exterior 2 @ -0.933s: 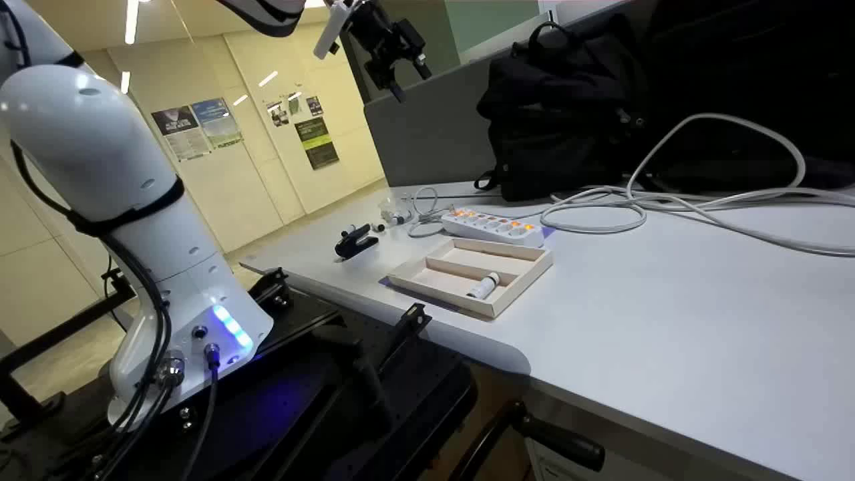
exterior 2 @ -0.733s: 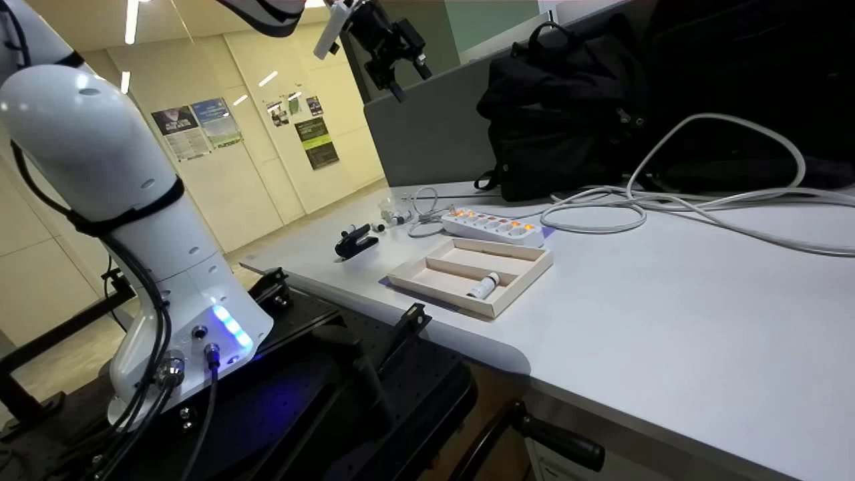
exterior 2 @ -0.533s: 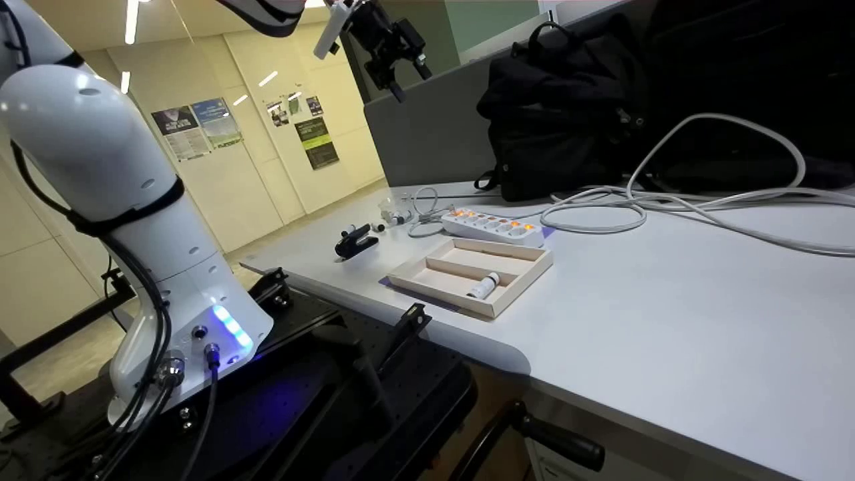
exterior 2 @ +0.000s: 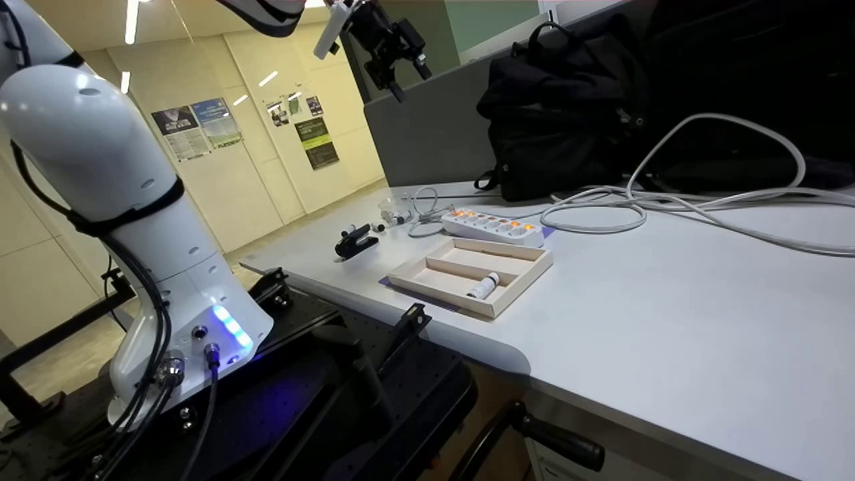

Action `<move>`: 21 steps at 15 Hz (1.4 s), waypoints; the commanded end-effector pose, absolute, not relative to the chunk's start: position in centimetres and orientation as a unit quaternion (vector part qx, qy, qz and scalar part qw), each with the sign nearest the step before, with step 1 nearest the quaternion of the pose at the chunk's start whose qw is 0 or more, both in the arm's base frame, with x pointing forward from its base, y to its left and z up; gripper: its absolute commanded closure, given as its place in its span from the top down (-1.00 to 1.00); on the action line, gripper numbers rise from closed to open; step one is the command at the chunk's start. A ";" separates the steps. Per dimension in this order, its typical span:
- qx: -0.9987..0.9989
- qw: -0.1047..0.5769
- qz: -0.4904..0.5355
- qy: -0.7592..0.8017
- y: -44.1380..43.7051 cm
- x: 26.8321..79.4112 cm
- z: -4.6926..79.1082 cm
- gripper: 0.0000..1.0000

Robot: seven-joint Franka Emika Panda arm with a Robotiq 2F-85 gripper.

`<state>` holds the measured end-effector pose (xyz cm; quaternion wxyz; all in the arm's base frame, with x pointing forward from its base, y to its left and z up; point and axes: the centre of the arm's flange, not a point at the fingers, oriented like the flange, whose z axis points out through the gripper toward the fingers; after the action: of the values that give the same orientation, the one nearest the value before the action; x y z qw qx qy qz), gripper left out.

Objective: Turn on the fourth switch

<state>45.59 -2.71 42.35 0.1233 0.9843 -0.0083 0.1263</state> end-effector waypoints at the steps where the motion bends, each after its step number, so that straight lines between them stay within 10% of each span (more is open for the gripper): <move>1: 0.984 0.123 0.126 -0.008 -2.7 45.6 42.3 1.00; 6: 0.982 0.112 0.153 -0.012 -2.1 51.2 40.4 1.00; 7: 0.982 0.110 0.154 -0.014 -1.9 52.9 39.6 0.50; 18: 0.989 0.130 0.061 -0.017 0.9 60.3 25.0 -0.91; 21: 0.988 0.147 0.036 -0.024 0.7 60.7 22.7 -1.00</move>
<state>59.06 0.77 23.98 0.1274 0.9903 0.0001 0.0560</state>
